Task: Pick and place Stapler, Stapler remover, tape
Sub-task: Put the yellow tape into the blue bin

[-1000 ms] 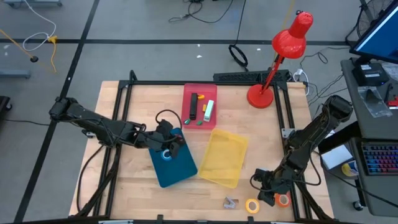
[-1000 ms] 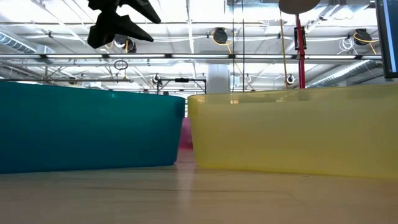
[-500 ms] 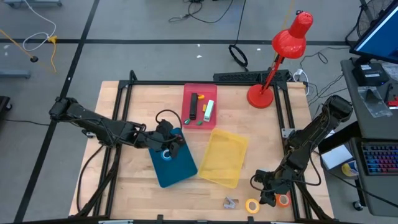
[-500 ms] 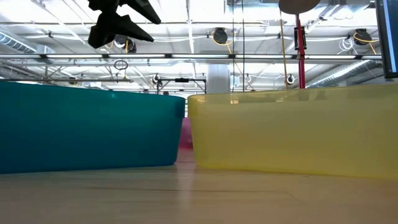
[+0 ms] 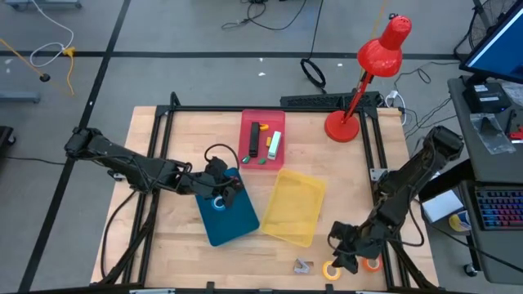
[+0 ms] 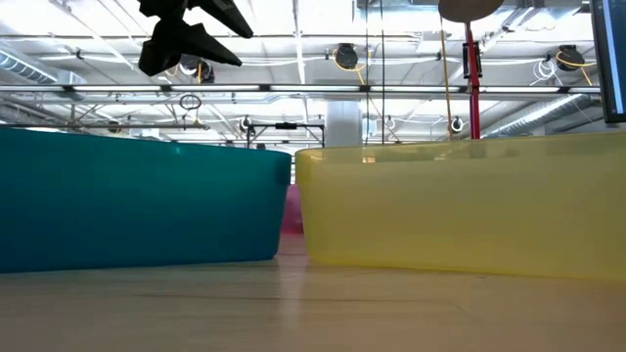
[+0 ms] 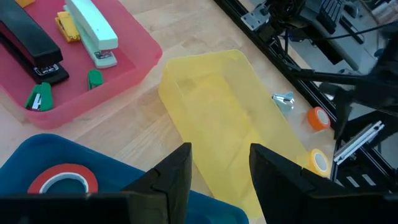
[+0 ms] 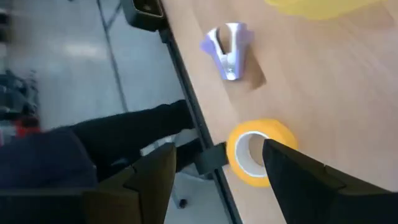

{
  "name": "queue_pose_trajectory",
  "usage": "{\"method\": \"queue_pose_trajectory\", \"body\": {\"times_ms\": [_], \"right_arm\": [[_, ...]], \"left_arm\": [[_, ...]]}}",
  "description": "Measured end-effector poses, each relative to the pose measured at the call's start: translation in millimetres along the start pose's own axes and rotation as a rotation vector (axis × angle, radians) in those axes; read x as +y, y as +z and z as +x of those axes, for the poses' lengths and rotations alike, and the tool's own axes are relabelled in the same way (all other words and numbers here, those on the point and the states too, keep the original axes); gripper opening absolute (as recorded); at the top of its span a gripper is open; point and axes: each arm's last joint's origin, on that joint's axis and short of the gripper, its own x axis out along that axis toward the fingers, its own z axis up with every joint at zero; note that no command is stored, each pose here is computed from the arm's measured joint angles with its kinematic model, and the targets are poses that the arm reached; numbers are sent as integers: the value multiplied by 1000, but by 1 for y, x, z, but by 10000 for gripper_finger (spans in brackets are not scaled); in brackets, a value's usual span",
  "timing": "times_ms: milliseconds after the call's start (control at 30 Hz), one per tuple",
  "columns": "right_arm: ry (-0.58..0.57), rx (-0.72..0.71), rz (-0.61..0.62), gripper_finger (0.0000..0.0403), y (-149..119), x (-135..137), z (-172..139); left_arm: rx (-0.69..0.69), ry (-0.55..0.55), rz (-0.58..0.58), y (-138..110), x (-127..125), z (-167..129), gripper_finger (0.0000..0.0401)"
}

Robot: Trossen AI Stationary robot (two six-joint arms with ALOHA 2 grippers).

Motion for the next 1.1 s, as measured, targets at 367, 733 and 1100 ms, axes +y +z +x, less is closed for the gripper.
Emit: {"method": "queue_pose_trajectory", "body": {"times_ms": [367, 733, 1100], "right_arm": [[-503, 199, -154, 235, 0, 28, 39], [-521, 183, -166, 234, 1, 27, 47], [-488, 239, -175, 233, 0, 23, 71]], "left_arm": [[0, 0, 6, 0, 0, 0, 159], [0, 0, 5, 0, 0, 0, 159], [0, 0, 0, 0, 0, 0, 159]]}}
